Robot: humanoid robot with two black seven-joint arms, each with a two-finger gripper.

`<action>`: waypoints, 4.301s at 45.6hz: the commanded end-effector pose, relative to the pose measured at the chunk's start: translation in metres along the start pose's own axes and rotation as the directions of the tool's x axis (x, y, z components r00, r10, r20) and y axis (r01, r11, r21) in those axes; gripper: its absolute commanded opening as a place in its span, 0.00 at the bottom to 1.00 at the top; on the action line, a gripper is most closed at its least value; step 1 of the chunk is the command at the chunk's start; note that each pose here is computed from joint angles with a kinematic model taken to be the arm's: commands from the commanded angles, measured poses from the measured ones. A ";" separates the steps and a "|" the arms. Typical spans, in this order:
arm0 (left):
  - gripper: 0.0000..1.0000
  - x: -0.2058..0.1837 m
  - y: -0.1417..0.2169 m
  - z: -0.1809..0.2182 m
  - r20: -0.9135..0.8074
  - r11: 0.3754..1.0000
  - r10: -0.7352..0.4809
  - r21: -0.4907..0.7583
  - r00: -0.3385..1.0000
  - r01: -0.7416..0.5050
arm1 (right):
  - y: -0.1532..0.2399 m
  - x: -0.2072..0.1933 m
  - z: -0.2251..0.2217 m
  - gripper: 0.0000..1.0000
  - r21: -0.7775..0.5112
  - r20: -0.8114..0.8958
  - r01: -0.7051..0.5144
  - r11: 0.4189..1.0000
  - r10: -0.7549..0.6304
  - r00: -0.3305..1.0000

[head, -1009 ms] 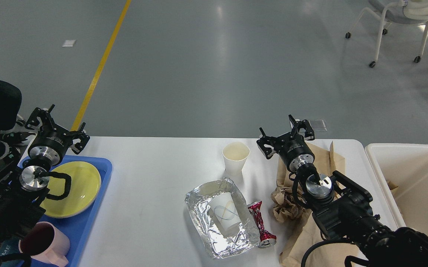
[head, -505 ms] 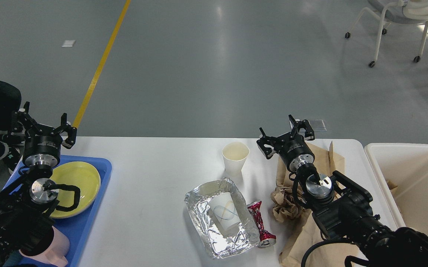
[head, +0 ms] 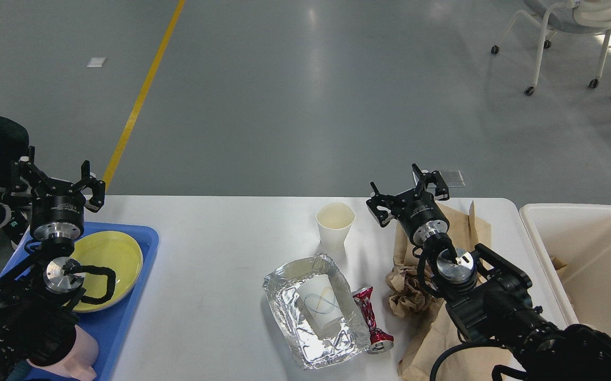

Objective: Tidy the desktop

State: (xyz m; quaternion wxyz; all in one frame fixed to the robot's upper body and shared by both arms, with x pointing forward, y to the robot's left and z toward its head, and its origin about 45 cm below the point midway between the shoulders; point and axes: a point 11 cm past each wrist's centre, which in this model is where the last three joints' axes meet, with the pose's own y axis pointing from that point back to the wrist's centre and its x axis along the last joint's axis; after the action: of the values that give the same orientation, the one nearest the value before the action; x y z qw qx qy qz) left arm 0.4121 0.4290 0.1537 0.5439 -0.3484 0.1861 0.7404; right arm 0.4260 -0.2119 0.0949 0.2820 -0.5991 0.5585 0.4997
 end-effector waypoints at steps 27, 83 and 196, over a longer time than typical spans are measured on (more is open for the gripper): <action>0.97 0.000 0.000 0.000 0.000 1.000 0.000 0.000 1.000 0.000 | 0.000 0.000 0.000 1.00 0.000 0.000 0.000 1.000 0.000 1.000; 0.97 0.000 0.000 0.000 0.000 1.000 0.000 0.000 1.000 0.000 | 0.013 0.027 -0.035 1.00 0.044 -0.042 -0.067 0.997 0.069 0.997; 0.97 0.000 0.000 0.000 0.001 1.000 0.000 0.001 1.000 0.000 | -0.005 -0.066 -0.172 1.00 -0.158 -0.906 -0.457 0.875 -0.313 -0.285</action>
State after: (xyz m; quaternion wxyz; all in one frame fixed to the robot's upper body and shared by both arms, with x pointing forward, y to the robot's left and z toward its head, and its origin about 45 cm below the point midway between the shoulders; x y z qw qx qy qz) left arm 0.4118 0.4291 0.1533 0.5439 -0.3481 0.1862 0.7405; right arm 0.4890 -0.3487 0.2278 -0.3783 -0.7823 0.4946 -0.0180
